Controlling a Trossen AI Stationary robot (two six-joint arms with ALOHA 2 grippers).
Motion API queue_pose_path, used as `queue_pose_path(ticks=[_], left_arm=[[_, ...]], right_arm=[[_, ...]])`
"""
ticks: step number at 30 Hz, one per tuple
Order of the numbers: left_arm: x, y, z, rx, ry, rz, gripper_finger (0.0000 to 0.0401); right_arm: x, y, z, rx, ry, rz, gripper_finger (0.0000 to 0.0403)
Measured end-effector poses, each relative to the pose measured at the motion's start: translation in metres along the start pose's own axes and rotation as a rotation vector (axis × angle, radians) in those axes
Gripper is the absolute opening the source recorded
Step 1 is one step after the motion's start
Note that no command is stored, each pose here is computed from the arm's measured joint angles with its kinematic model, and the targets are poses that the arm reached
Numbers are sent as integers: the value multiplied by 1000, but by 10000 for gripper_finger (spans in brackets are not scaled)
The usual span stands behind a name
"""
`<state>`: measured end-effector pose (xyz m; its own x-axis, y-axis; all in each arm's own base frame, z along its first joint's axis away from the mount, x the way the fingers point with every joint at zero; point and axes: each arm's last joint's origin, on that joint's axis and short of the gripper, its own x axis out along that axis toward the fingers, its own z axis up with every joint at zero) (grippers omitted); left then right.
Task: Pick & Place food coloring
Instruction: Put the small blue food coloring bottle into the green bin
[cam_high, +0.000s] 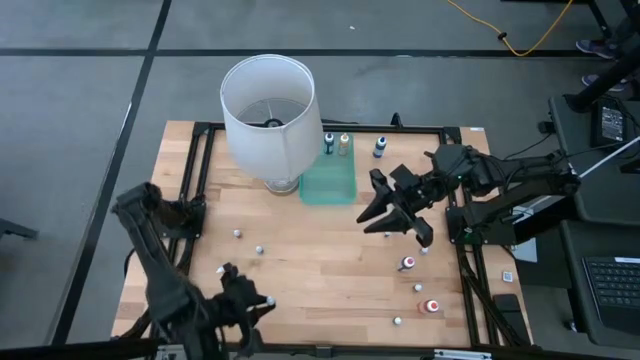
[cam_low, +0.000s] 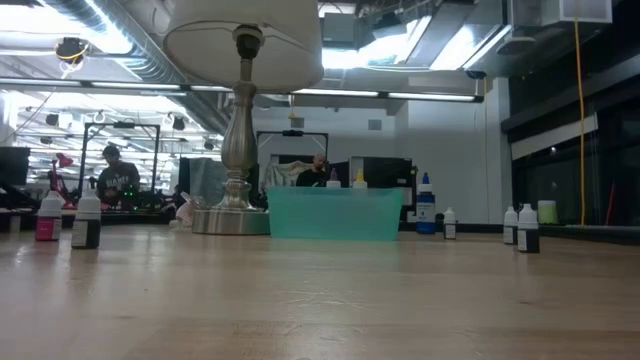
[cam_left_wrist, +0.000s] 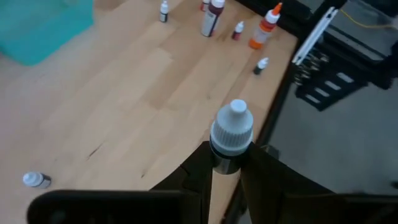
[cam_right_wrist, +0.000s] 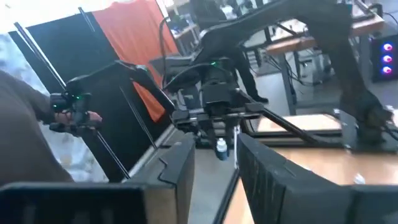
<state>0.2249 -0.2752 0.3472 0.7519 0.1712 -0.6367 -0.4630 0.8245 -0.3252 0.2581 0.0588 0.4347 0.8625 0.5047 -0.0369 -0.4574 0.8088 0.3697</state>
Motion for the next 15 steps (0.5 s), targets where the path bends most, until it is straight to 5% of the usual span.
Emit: queue_pose_path(ticks=[9,15], left_arm=[[-21,18,69,-1,104,-110,64],[-24,27,94,29,178,-175,64]], right_arm=[[19,2,9,77,-17,-12,229],[52,0,8,107,-28,-75,236]])
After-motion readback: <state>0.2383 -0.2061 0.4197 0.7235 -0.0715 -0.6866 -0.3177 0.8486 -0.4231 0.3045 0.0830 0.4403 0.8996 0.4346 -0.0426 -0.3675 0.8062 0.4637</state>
